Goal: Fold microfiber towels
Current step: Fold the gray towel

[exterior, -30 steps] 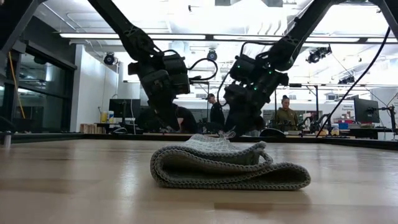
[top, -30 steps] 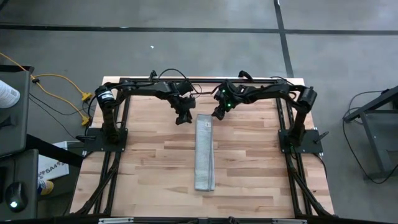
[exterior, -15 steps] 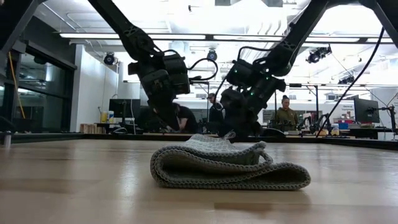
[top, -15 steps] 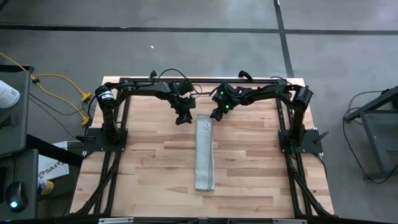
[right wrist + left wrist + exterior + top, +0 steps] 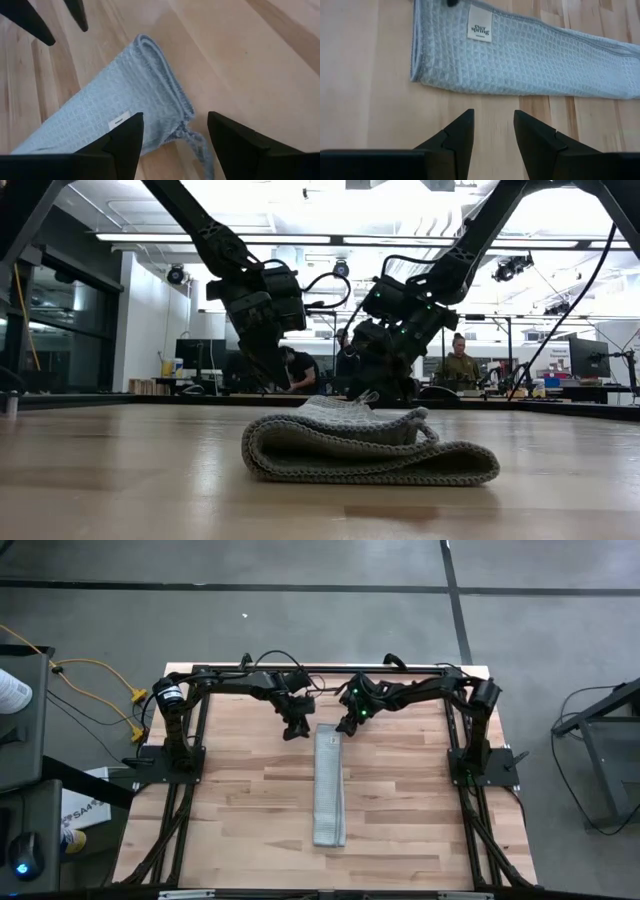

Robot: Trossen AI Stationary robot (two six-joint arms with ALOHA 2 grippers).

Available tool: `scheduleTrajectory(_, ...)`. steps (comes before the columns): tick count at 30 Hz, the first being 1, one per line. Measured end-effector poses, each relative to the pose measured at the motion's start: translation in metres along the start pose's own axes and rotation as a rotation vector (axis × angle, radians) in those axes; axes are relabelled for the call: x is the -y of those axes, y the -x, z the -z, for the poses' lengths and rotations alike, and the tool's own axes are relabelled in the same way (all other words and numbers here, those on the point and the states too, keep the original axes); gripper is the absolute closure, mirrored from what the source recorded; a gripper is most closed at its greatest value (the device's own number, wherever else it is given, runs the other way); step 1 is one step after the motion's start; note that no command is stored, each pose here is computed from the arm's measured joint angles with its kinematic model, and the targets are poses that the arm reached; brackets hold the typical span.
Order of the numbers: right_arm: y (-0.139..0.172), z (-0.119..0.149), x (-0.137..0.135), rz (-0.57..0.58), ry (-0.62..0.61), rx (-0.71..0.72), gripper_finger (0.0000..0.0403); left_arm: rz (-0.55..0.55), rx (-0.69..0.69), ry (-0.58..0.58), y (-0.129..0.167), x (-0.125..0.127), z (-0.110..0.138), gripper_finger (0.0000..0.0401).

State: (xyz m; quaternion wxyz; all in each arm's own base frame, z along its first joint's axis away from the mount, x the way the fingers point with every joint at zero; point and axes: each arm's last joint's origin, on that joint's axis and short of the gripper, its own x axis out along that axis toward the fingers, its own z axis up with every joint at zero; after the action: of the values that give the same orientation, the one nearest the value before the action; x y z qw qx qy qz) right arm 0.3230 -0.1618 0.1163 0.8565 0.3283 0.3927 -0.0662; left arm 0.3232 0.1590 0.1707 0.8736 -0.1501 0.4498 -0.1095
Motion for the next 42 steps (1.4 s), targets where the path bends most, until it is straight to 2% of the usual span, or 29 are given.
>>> scheduleTrajectory(10, -0.004, 0.004, -0.008, -0.059, 0.015, -0.033, 0.0187, -0.004, 0.018, -0.002, 0.000, -0.001, -0.002, 0.0260)
scheduleTrajectory(14, -0.004, 0.004, -0.008, -0.061, 0.015, -0.033, 0.0187, 0.033, 0.062, 0.024, -0.002, -0.002, -0.005, 0.0260)
scheduleTrajectory(18, -0.004, 0.004, -0.008, -0.061, 0.015, -0.033, 0.0187, 0.043, 0.067, 0.073, -0.009, -0.006, -0.005, 0.0260)
scheduleTrajectory(21, -0.004, 0.004, -0.008, -0.061, 0.015, -0.033, 0.0187, 0.047, 0.048, 0.152, -0.014, -0.009, -0.002, 0.0260)
scheduleTrajectory(27, -0.004, 0.004, -0.008, -0.062, 0.017, -0.033, 0.0187, -0.032, 0.048, 0.336, -0.015, -0.012, -0.002, 0.0260)
scheduleTrajectory(35, -0.004, 0.004, -0.008, -0.063, 0.017, -0.033, 0.0187, -0.118, 0.080, 0.471, -0.014, -0.016, -0.005, 0.0260)
scheduleTrajectory(38, -0.004, 0.004, -0.008, -0.065, 0.021, -0.033, 0.0187, -0.141, 0.081, 0.500, -0.014, -0.016, -0.005, 0.0260)
scheduleTrajectory(42, -0.004, 0.004, -0.009, -0.078, 0.020, -0.037, 0.0187, -0.169, 0.075, 0.477, -0.016, -0.014, -0.005, 0.0253)
